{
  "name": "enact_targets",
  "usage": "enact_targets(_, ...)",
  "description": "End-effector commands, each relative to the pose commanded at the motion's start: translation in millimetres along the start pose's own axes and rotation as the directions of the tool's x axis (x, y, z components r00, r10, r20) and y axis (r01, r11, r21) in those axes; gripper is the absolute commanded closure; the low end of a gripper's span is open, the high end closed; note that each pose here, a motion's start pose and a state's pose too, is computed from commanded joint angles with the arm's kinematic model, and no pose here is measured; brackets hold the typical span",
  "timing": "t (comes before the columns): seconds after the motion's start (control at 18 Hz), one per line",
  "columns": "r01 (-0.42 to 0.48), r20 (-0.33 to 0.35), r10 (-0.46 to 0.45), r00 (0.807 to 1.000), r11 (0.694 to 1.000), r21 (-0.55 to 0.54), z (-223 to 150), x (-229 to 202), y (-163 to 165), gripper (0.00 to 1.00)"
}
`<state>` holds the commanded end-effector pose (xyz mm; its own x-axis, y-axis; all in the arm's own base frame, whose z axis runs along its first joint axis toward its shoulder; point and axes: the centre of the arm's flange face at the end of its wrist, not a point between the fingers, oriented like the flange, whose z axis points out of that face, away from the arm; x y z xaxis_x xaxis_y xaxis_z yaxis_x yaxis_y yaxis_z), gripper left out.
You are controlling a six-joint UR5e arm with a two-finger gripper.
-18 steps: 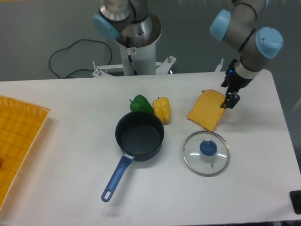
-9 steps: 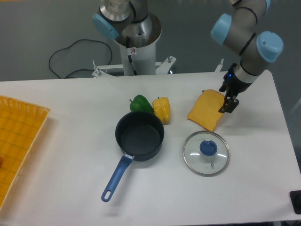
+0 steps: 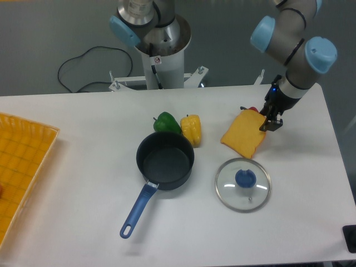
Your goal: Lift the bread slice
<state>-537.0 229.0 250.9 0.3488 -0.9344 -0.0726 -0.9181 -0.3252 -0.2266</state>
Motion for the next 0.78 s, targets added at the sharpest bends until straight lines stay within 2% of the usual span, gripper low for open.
enact_targets(0.11, 0.003, 0.0, -0.003, 1.0, 1.0, 0.0, 0.0, 0.0, 0.0, 0.49)
enact_targets(0.17, 0.006, 0.0, -0.006, 1.0, 1.0, 0.0, 0.0, 0.0, 0.0, 0.56)
enact_targets(0.39, 0.043, -0.002, -0.043, 0.999, 0.999, -0.001, -0.3, -1.1, -1.5, 0.54)
enact_targets(0.44, 0.044, -0.004, -0.044, 0.999, 0.999, -0.009, -3.2, -1.3, -0.8, 0.48)
enact_targets(0.5, 0.038, 0.0, -0.038, 0.999, 0.999, -0.023, -11.3, -6.5, 1.1, 0.3)
enact_targets(0.56, 0.024, -0.008, -0.024, 1.0, 0.999, -0.033, -16.2, -14.9, -2.0, 0.24)
enact_targets(0.61, 0.01, -0.021, -0.011, 1.0, 0.999, -0.049, -18.8, -19.5, -5.9, 0.05)
enact_targets(0.67, 0.008, -0.029, -0.009, 1.0, 0.998, -0.057, -19.7, -21.1, -6.8, 0.0)
enact_targets(0.78, 0.026, -0.03, -0.028, 0.999, 0.997, -0.067, -19.0, -27.1, -13.3, 0.0)
